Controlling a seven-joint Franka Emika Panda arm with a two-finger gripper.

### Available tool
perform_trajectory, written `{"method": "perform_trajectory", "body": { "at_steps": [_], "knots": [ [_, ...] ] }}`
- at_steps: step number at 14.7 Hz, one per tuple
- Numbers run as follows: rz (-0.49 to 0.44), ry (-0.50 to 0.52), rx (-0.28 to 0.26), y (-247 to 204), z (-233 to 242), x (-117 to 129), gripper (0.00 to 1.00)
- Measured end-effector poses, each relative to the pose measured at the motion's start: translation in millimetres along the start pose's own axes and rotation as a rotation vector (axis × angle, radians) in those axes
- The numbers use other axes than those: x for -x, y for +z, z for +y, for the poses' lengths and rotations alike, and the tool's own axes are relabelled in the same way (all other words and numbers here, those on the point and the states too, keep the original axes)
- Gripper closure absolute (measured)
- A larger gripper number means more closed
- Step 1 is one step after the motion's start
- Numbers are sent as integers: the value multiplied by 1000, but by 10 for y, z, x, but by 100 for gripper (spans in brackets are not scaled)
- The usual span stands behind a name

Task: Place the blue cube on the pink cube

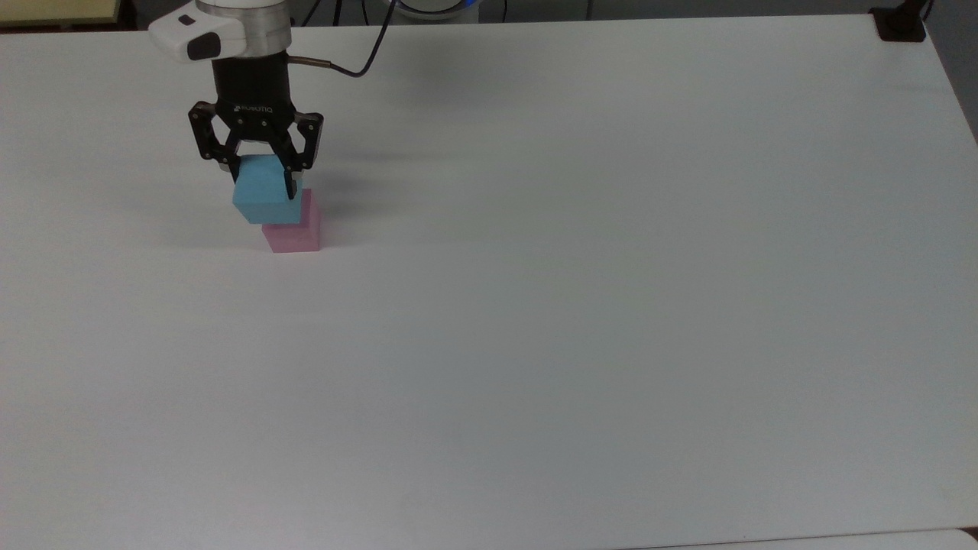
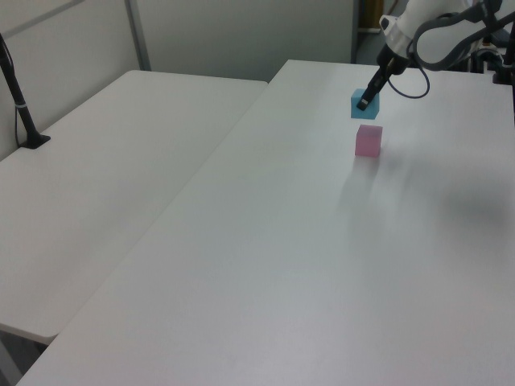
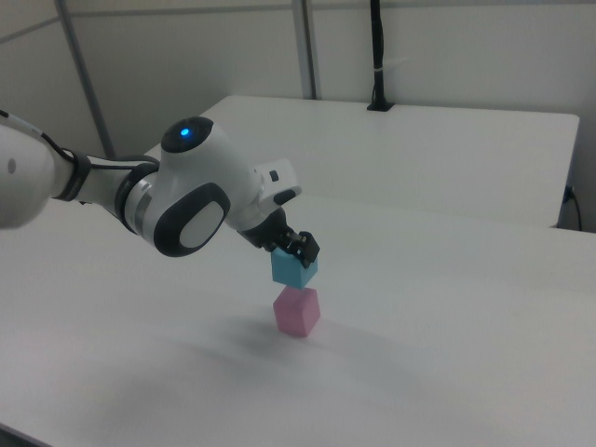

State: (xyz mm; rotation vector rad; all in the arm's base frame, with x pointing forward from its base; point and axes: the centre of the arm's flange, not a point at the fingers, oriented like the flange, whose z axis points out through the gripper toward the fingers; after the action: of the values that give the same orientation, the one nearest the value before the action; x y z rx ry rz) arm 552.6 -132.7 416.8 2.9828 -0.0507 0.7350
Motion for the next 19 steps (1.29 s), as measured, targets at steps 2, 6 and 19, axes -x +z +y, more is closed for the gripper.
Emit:
{"method": "perform_trajectory", "body": {
  "at_steps": [2, 6, 19],
  "knots": [
    [-15, -1, -4, 47, -20, 61, 42],
    [-38, -4, -7, 137, -33, 148, 42],
    [-298, 86, -74, -657, -76, -369, 0]
  ]
}}
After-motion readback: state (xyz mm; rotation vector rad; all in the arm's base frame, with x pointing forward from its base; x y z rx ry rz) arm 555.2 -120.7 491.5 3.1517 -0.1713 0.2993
